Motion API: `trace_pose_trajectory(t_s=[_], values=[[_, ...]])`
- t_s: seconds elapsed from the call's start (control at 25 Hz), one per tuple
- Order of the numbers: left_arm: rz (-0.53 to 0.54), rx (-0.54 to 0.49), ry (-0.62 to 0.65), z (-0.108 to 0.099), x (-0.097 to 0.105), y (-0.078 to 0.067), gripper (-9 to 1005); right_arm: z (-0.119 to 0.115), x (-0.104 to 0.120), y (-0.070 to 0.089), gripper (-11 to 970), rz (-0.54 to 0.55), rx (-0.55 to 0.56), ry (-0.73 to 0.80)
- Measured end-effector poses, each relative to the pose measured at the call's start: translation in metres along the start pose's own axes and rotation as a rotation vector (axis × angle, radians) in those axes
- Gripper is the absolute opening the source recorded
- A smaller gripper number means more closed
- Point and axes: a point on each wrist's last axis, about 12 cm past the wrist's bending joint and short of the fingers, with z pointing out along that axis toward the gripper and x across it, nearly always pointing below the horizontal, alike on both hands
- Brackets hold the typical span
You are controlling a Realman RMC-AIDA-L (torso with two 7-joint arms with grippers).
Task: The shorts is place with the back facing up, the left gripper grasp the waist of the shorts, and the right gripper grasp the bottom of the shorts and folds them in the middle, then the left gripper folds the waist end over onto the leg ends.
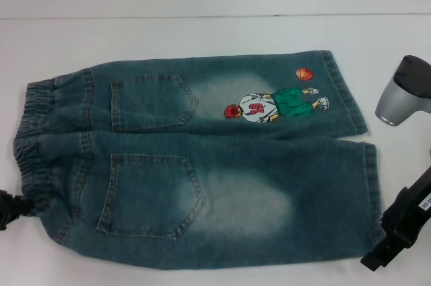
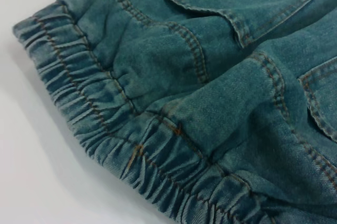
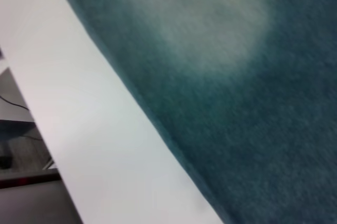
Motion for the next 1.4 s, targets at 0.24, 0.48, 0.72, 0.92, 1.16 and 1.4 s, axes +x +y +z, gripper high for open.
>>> trace_pose_trajectory(t_s=[0.24,0.48,0.72,0.92,1.16,1.4], values=[[0.004,0.002,0.003,0.0,0.0,0.0,109,0.005,-0.001,0.001,675,-0.008,-0.002,0.009],[0.004,0.001,0.005,-0.001,0.0,0.001,114,0.009,0.0,0.0,475,-0.01,0.01,0.019],[0.006,-0.002,0.007,-0.001,-0.001,0.002,119,0.009,0.0,-0.001,237,-0.006,0.016,0.018],[-0.001,0.001,0.007,-0.001,-0.001,0.002,124,0.008,0.0,-0.001,84,-0.009,0.021,0.01],[-0.06,-0.006,-0.017,-0.011,0.001,0.008,129,-0.005,0.0,-0.005,30,-0.015,0.072,-0.037],[-0.132,-0.015,-0.064,-0.018,-0.003,0.012,134,-0.033,0.0,-0.012,30,-0.002,0.159,-0.157]])
